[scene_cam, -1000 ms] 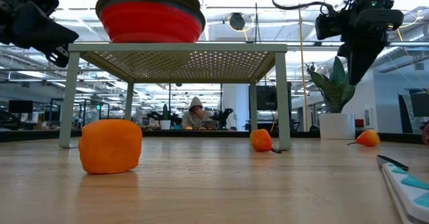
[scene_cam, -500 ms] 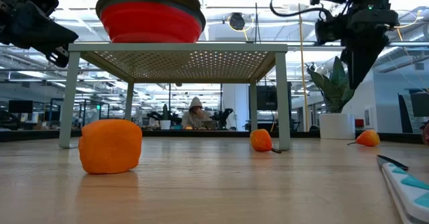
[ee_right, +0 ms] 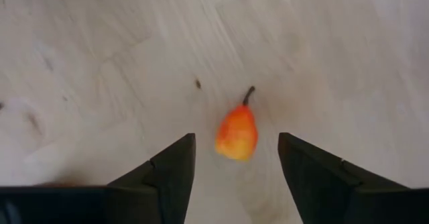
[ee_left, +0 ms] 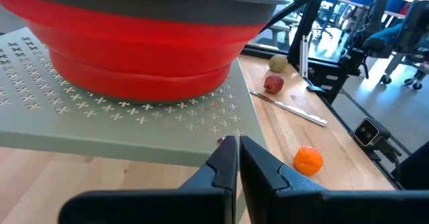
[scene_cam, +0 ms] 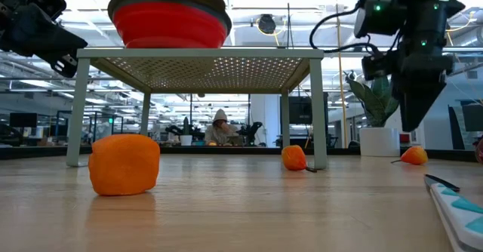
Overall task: Pick & Place Fruit
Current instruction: Put the orange pear into the red strainer bowl on the shelf
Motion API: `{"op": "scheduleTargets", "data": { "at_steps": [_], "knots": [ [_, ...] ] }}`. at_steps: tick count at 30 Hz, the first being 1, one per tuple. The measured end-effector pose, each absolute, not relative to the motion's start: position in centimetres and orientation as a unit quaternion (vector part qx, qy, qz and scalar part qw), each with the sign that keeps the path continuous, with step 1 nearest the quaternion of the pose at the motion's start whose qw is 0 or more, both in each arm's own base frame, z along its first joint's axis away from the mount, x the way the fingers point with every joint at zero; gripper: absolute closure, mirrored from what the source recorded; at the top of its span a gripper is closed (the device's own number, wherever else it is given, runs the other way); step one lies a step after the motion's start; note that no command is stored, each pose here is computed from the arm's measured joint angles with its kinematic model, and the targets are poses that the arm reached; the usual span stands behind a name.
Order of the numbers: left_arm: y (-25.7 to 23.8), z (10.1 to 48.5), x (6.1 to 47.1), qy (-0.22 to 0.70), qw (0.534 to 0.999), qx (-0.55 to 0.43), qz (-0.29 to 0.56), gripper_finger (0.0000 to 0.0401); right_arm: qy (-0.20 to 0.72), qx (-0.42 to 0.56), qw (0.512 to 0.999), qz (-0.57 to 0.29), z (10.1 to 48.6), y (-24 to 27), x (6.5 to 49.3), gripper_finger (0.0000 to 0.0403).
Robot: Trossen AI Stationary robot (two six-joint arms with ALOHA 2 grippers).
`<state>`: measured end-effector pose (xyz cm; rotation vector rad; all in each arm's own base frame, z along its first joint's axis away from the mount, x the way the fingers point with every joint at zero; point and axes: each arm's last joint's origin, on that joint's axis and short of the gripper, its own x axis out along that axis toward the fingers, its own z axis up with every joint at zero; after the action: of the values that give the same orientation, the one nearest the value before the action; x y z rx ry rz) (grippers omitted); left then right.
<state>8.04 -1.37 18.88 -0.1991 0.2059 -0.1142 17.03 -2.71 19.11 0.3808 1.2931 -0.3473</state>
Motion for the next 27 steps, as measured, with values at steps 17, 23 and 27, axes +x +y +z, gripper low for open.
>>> {"op": "scheduleTargets", "data": {
  "at_steps": [17, 23, 27],
  "knots": [
    [-1.4, 18.9, 8.0, 0.103, 0.987, -0.112, -0.055, 0.0393, 0.595, 0.162, 0.766, -0.182, 15.3, -2.7, 15.8, 0.0197],
    [-1.4, 18.9, 8.0, 0.104, 0.986, -0.123, -0.053, 0.0392, 0.582, 0.152, 0.776, -0.191, 15.3, -2.8, 16.0, 0.0197],
    [-1.4, 18.9, 8.0, 0.104, 0.986, -0.122, -0.053, 0.0385, 0.582, 0.152, 0.776, -0.191, 15.3, -2.8, 16.0, 0.0201]
  ]
}}
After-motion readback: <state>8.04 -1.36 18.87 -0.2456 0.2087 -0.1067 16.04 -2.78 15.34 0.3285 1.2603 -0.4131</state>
